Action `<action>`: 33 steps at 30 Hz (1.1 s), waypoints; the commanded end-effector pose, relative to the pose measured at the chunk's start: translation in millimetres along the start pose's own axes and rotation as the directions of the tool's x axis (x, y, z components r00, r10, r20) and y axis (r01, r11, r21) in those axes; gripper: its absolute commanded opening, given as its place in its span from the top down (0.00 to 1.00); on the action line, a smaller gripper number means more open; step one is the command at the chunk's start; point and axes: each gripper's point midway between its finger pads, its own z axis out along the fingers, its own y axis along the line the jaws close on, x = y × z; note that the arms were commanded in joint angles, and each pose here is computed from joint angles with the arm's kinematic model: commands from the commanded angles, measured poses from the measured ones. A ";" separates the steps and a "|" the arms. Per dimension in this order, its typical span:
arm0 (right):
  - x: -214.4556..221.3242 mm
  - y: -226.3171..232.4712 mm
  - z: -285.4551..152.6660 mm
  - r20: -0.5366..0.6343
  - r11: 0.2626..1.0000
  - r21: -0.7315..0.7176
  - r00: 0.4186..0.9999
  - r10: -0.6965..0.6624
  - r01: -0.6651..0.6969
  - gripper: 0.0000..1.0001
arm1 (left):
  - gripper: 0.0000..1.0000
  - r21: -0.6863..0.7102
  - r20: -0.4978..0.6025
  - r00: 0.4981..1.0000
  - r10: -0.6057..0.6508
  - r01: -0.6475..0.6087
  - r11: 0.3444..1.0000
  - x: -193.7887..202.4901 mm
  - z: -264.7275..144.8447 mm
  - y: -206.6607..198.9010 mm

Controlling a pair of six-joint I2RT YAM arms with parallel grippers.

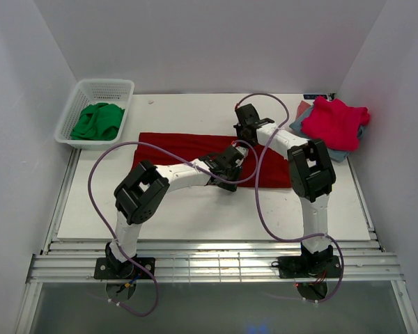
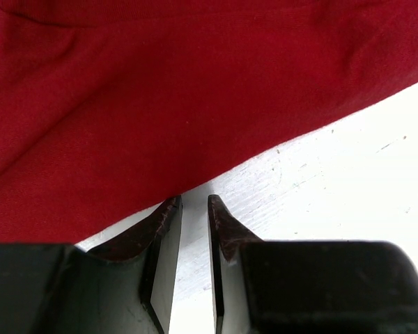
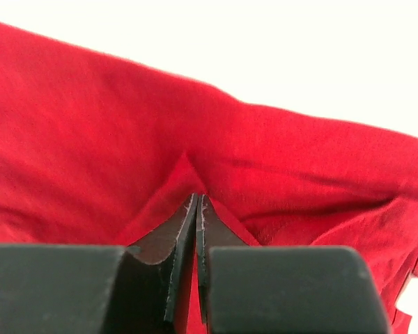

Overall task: Fold and stack the t-shirts
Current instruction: Fold the other side of the tshirt into a rectangle

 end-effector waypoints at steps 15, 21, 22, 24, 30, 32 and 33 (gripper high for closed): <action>-79.5 1.9 18.2 0.157 0.999 0.027 0.987 0.036 -0.040 0.92 | 0.69 -0.024 -0.073 0.997 -0.003 0.002 1.000 30.2 -0.9 10.6; -69.5 -7.0 -1.1 0.159 0.998 0.047 0.987 0.031 -0.039 0.80 | 0.70 -0.031 -0.082 0.997 -0.010 0.007 1.000 34.4 -0.4 12.5; -74.1 -9.6 -10.0 0.179 0.998 0.053 0.983 0.026 -0.036 0.77 | 0.70 -0.030 -0.084 0.996 -0.008 0.006 1.000 35.5 0.2 12.2; -69.2 -13.3 -14.4 0.173 0.998 0.066 0.985 0.007 -0.019 0.67 | 0.70 -0.030 -0.082 0.997 -0.011 0.009 1.000 34.8 0.1 11.8; -65.1 -13.0 -25.3 0.167 0.999 0.051 0.986 0.000 -0.009 0.61 | 0.69 -0.030 -0.081 0.997 -0.010 0.007 1.000 32.9 0.4 11.8; -59.3 -10.4 -25.4 0.155 0.999 0.035 0.988 0.007 -0.013 0.62 | 0.69 -0.031 -0.078 0.997 -0.010 0.007 0.999 33.0 -0.2 11.6; -56.7 -9.5 -24.9 0.149 0.999 0.029 0.989 0.009 -0.014 0.61 | 0.69 -0.031 -0.080 0.997 -0.011 0.009 0.999 33.7 -0.2 11.6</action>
